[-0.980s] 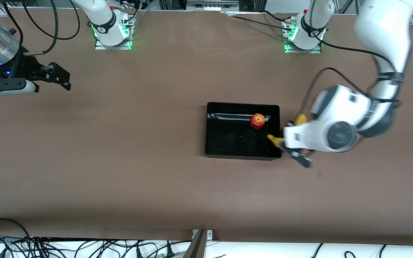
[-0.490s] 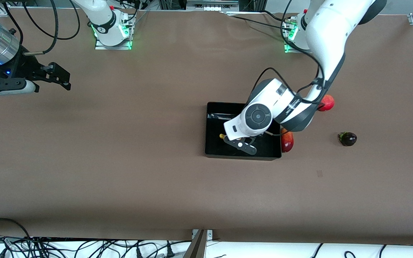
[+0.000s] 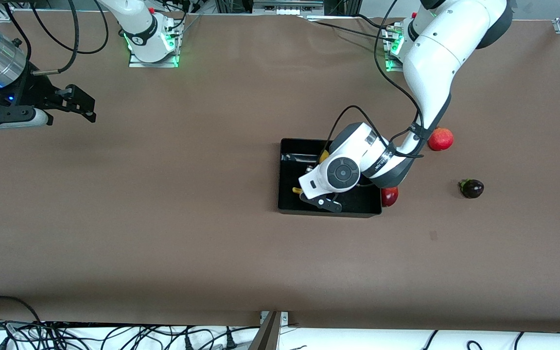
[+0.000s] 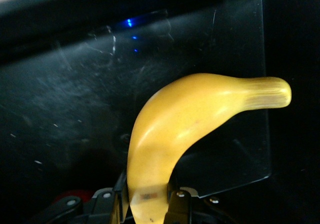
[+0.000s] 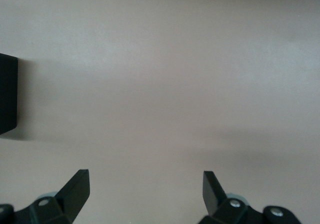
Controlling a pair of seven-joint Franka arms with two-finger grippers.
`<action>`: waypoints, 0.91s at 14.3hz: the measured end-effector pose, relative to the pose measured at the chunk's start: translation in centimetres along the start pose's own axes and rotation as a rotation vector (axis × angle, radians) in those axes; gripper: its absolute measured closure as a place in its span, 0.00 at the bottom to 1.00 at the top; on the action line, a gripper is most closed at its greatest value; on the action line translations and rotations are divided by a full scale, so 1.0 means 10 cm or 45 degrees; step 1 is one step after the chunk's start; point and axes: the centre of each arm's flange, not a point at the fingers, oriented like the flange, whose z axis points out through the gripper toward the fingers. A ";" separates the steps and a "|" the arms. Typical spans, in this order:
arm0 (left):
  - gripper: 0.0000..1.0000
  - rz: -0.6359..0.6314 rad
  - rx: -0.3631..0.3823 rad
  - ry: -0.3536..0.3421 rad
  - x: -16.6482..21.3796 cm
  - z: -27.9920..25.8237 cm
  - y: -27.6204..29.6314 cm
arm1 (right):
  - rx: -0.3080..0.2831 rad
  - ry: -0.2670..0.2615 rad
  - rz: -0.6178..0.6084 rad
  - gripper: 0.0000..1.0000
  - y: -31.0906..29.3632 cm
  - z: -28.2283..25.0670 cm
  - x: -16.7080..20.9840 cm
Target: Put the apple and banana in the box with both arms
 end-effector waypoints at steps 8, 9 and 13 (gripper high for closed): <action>0.15 -0.055 -0.016 0.019 0.08 -0.11 -0.13 | 0.000 0.000 0.000 0.00 0.00 0.00 0.00; 0.05 -0.073 -0.014 0.030 0.09 -0.31 -0.23 | 0.000 0.000 0.000 0.00 0.00 0.00 0.00; 0.00 -0.192 0.040 0.132 -0.31 -1.88 -0.94 | 0.000 0.002 0.000 0.00 0.00 -0.01 0.00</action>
